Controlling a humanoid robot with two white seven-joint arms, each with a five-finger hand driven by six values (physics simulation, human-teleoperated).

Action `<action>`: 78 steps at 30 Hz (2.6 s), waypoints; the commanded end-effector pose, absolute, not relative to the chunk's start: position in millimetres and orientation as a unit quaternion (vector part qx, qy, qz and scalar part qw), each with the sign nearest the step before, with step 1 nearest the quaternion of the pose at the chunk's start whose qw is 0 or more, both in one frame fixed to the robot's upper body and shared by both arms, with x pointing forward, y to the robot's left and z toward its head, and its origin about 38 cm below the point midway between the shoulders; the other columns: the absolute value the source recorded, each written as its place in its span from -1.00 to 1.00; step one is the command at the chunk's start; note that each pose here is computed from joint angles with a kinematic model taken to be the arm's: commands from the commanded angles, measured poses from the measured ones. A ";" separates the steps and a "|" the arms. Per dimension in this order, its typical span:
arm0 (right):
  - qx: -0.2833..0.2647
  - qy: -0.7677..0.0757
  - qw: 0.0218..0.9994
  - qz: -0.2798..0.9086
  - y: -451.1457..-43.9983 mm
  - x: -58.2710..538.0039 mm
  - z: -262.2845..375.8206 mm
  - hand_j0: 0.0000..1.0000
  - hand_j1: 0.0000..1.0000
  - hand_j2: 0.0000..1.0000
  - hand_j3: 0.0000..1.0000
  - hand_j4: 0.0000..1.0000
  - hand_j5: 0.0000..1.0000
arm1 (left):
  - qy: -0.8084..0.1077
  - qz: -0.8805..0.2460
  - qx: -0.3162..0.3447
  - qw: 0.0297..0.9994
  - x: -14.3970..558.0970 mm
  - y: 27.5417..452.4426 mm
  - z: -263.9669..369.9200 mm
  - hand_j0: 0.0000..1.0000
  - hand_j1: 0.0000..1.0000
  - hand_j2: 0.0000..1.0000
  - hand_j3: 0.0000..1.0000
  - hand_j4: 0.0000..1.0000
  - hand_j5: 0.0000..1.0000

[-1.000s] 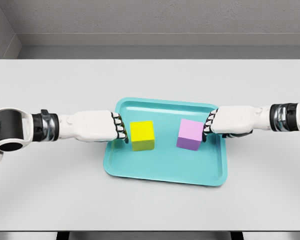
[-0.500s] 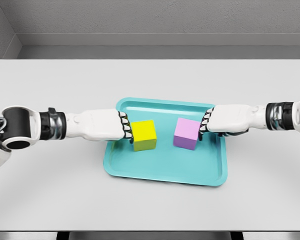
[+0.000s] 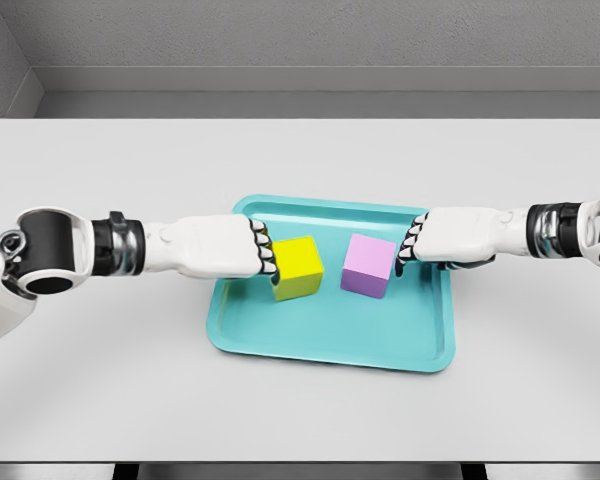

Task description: Push two cubes

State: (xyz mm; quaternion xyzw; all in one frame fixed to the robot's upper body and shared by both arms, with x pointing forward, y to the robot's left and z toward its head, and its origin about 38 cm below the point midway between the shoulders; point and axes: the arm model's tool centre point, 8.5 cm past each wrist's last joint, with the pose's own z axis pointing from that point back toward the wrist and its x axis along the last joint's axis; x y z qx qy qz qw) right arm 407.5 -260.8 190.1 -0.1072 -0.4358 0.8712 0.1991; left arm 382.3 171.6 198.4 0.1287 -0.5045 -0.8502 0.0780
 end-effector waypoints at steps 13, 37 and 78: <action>-0.108 -0.448 0.187 0.868 -245.7 412.0 193.7 0.36 0.36 0.36 0.36 0.36 0.36 | -0.505 -0.852 0.119 0.073 383.2 157.3 195.4 0.35 0.35 0.35 0.35 0.35 0.35; -0.115 -0.446 0.192 0.866 -246.3 420.3 194.7 0.36 0.36 0.36 0.36 0.36 0.36 | -0.487 -0.857 0.130 0.112 405.4 176.4 187.2 0.36 0.36 0.36 0.36 0.36 0.36; -0.119 -0.468 0.185 0.856 -229.0 430.7 203.4 0.36 0.36 0.36 0.36 0.36 0.36 | -0.506 -0.830 0.171 0.162 435.9 201.1 209.7 0.42 0.42 0.42 0.42 0.42 0.42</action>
